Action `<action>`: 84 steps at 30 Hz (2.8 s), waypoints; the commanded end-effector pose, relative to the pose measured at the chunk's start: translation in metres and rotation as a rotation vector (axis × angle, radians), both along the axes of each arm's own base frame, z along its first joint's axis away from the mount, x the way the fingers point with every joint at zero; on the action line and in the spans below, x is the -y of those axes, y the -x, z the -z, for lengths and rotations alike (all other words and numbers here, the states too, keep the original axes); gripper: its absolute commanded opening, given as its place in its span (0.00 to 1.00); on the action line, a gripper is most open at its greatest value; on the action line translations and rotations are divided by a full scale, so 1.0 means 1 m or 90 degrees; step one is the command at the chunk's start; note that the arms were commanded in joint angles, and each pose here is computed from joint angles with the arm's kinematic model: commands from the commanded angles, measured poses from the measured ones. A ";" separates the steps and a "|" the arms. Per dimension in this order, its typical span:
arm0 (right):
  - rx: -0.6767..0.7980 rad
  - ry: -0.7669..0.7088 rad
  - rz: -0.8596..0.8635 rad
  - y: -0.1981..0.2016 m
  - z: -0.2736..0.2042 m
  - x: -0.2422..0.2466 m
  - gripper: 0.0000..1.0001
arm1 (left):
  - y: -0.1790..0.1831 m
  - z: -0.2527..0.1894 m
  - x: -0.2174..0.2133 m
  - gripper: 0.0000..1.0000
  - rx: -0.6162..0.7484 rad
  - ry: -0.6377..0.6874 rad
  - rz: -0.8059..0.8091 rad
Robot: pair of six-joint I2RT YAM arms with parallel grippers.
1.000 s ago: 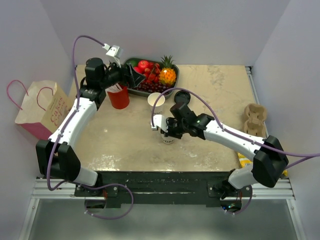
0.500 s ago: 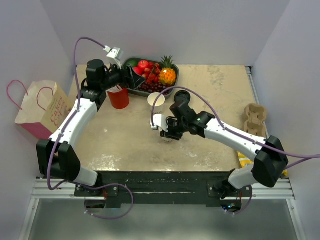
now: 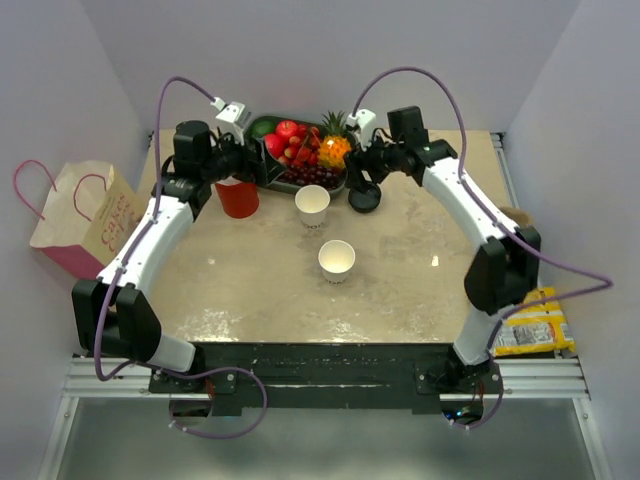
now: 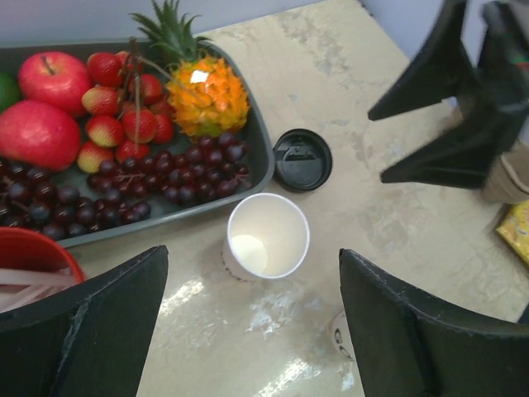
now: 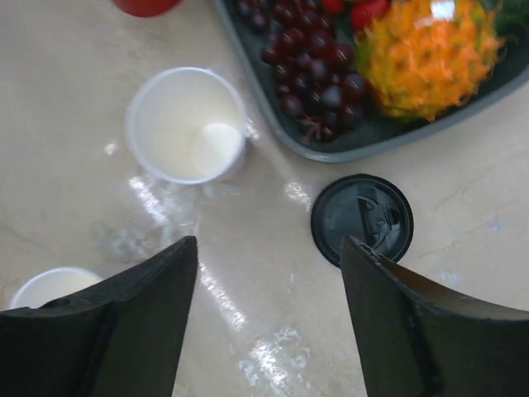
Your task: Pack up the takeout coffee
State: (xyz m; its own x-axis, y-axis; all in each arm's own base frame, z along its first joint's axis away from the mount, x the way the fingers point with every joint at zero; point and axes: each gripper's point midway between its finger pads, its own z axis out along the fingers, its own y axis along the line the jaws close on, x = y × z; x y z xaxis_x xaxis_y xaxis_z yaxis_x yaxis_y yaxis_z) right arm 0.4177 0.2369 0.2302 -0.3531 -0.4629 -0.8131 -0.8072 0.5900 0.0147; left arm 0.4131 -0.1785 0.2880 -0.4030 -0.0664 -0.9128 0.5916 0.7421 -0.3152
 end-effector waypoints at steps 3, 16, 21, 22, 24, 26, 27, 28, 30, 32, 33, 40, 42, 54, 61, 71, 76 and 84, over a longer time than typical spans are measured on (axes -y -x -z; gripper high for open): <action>-0.097 -0.016 0.216 -0.084 0.060 0.049 0.65 | -0.001 -0.021 -0.030 0.89 0.069 -0.093 -0.061; -0.147 -0.028 0.255 -0.132 0.115 0.076 0.31 | 0.002 0.004 -0.047 0.88 0.053 -0.188 -0.069; -0.161 -0.034 0.255 -0.133 0.124 0.074 0.28 | 0.001 0.008 -0.047 0.88 0.047 -0.185 -0.067; -0.165 -0.035 0.256 -0.133 0.127 0.074 0.28 | 0.001 0.008 -0.048 0.88 0.045 -0.185 -0.069; -0.168 -0.033 0.256 -0.132 0.129 0.074 0.29 | 0.001 0.010 -0.050 0.88 0.042 -0.185 -0.072; -0.168 -0.023 0.259 -0.132 0.133 0.076 0.31 | 0.001 0.014 -0.051 0.88 0.035 -0.181 -0.073; -0.168 -0.020 0.259 -0.131 0.135 0.078 0.31 | 0.002 0.015 -0.050 0.88 0.033 -0.179 -0.072; -0.170 -0.016 0.258 -0.131 0.137 0.078 0.31 | 0.002 0.016 -0.050 0.88 0.032 -0.179 -0.072; -0.176 -0.015 0.257 -0.130 0.141 0.078 0.31 | 0.003 0.017 -0.050 0.88 0.029 -0.177 -0.071; -0.180 -0.016 0.255 -0.129 0.143 0.077 0.29 | 0.003 0.019 -0.049 0.88 0.026 -0.176 -0.069; -0.179 -0.016 0.257 -0.129 0.142 0.077 0.29 | 0.003 0.019 -0.050 0.88 0.025 -0.177 -0.071; -0.184 -0.012 0.257 -0.128 0.146 0.078 0.26 | 0.003 0.021 -0.049 0.88 0.025 -0.175 -0.072; -0.189 -0.010 0.256 -0.126 0.148 0.078 0.25 | 0.003 0.021 -0.049 0.88 0.023 -0.172 -0.073; -0.196 -0.003 0.253 -0.122 0.154 0.079 0.22 | 0.003 0.026 -0.049 0.88 0.017 -0.171 -0.073; -0.198 -0.002 0.252 -0.122 0.155 0.078 0.22 | 0.003 0.026 -0.048 0.88 0.017 -0.169 -0.072; -0.208 0.005 0.251 -0.120 0.163 0.080 0.22 | 0.001 0.028 -0.046 0.88 0.014 -0.162 -0.068; -0.206 0.005 0.251 -0.120 0.162 0.079 0.20 | -0.001 0.029 -0.046 0.88 0.011 -0.160 -0.067; -0.204 0.010 0.253 -0.120 0.162 0.082 0.28 | -0.001 0.030 -0.045 0.88 0.008 -0.156 -0.066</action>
